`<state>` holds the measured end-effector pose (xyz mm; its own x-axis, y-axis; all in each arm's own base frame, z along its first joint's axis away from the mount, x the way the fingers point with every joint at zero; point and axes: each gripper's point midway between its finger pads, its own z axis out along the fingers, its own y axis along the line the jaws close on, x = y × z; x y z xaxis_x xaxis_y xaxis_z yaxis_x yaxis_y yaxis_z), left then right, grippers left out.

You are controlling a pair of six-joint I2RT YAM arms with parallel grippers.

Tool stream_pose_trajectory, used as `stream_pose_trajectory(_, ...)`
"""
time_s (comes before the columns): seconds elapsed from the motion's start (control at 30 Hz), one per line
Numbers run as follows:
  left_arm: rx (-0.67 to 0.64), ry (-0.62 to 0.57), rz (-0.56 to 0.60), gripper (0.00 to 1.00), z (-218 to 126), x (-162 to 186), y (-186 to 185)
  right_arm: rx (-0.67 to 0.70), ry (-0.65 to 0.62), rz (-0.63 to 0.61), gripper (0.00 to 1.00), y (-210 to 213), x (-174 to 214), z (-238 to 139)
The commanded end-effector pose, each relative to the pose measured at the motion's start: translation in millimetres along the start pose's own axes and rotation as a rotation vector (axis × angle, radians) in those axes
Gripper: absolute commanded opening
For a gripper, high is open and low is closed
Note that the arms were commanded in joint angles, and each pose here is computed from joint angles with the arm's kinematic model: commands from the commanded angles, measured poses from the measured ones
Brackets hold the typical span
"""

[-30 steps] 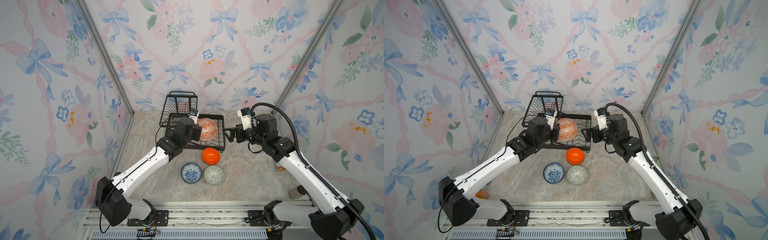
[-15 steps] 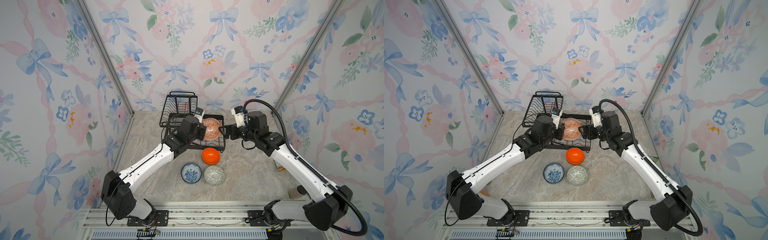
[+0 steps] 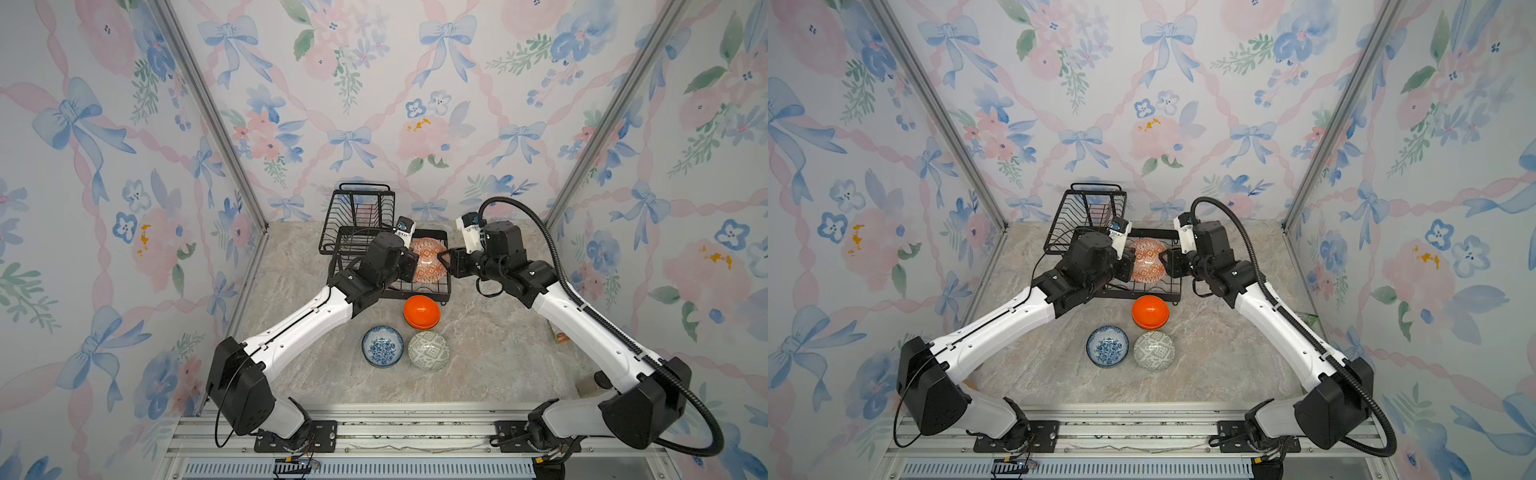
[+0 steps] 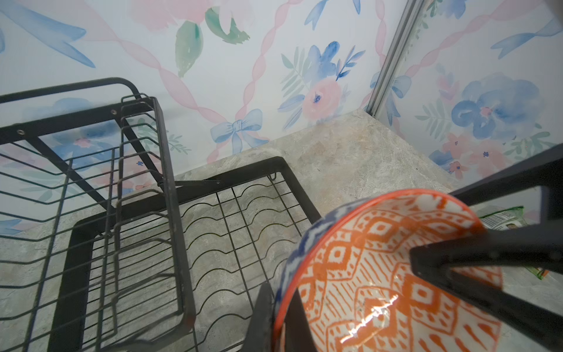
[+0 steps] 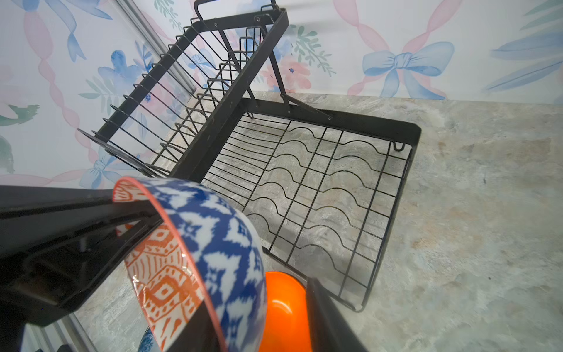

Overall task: Load the bowls into the dish rack
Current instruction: 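Grasp the bowl rim with the right gripper and open the left gripper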

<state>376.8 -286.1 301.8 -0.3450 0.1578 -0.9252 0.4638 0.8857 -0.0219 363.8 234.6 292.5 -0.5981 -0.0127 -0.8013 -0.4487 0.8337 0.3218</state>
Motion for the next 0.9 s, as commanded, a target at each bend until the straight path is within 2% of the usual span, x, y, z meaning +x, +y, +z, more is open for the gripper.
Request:
stream_pose_trajectory(0.0, 0.031, -0.09, -0.007, 0.0, -4, -31, -10, 0.0, -0.015, -0.006, 0.42, 5, -7, 0)
stream_pose_trajectory(0.1, 0.041, -0.09, -0.005, 0.0, -4, -31, -14, 0.004, -0.01, -0.005, 0.33, 5, -5, 2)
stream_pose_trajectory(0.23, 0.049, -0.091, -0.002, 0.0, -4, -31, -18, 0.013, -0.004, -0.004, 0.14, 2, -3, 4)
stream_pose_trajectory(0.37, 0.055, -0.092, 0.0, 0.0, -6, -31, -21, 0.015, -0.001, -0.007, 0.0, 2, -1, 4)
stream_pose_trajectory(0.77, 0.115, -0.097, -0.009, 0.0, -13, -27, -29, 0.053, -0.008, -0.018, 0.0, -5, 2, -4)
stream_pose_trajectory(0.87, 0.121, -0.097, -0.007, 0.16, -17, -25, -29, 0.06, -0.007, -0.02, 0.0, -6, 4, -4)
